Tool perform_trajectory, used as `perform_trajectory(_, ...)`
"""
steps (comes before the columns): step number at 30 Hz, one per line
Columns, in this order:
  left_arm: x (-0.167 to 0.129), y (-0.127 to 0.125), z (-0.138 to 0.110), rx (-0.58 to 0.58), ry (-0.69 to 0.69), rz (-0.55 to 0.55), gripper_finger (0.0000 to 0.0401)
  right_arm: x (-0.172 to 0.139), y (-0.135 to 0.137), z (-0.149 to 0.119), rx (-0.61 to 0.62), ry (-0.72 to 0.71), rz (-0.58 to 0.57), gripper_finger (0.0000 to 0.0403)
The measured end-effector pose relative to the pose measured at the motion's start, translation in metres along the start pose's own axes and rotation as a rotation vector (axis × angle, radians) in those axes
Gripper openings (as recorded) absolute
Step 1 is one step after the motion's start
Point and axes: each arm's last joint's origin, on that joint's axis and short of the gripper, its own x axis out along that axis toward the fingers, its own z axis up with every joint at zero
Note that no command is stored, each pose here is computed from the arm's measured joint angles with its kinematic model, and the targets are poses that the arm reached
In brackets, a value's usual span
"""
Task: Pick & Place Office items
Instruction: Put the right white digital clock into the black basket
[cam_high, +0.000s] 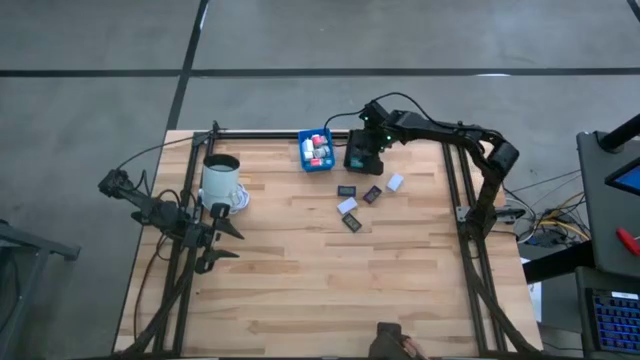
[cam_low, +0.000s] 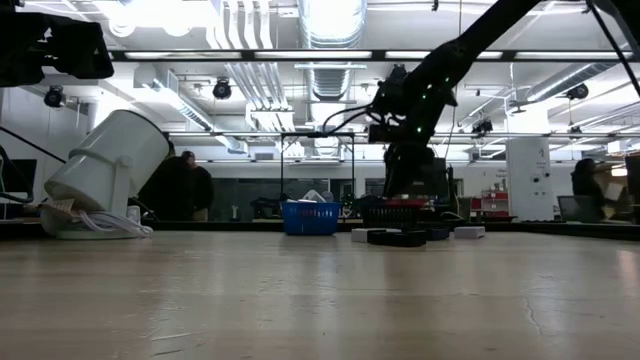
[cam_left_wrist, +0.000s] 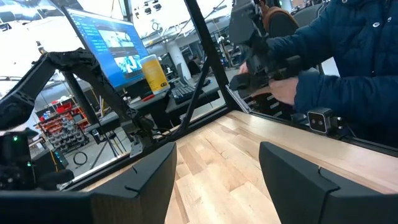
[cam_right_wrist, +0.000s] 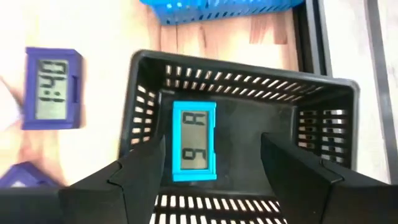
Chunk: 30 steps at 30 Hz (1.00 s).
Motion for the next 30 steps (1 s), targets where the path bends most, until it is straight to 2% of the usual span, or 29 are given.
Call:
perform_trajectory(6,0.0,0.0,0.0,0.0,0.0,0.0,0.0234,-0.023,0.017,0.009,-0.005,-0.011,-0.001,0.0256)
perform_trajectory(11,0.0,0.0,0.0,0.0,0.0,0.0,0.0234,-0.052,0.034,0.016,0.038,-0.039,-0.009,0.0256)
perform_trajectory(17,0.0,0.0,0.0,0.0,0.0,0.0,0.0234,-0.076,0.063,0.018,-0.048,-0.006,-0.033,0.0248)
perform_trajectory(23,0.0,0.0,0.0,0.0,0.0,0.0,0.0234,-0.087,0.086,0.011,-0.162,0.106,-0.054,0.0237)
perform_trajectory(30,0.0,0.0,0.0,0.0,0.0,0.0,0.0234,-0.088,0.097,-0.009,-0.184,0.281,0.01,0.0246)
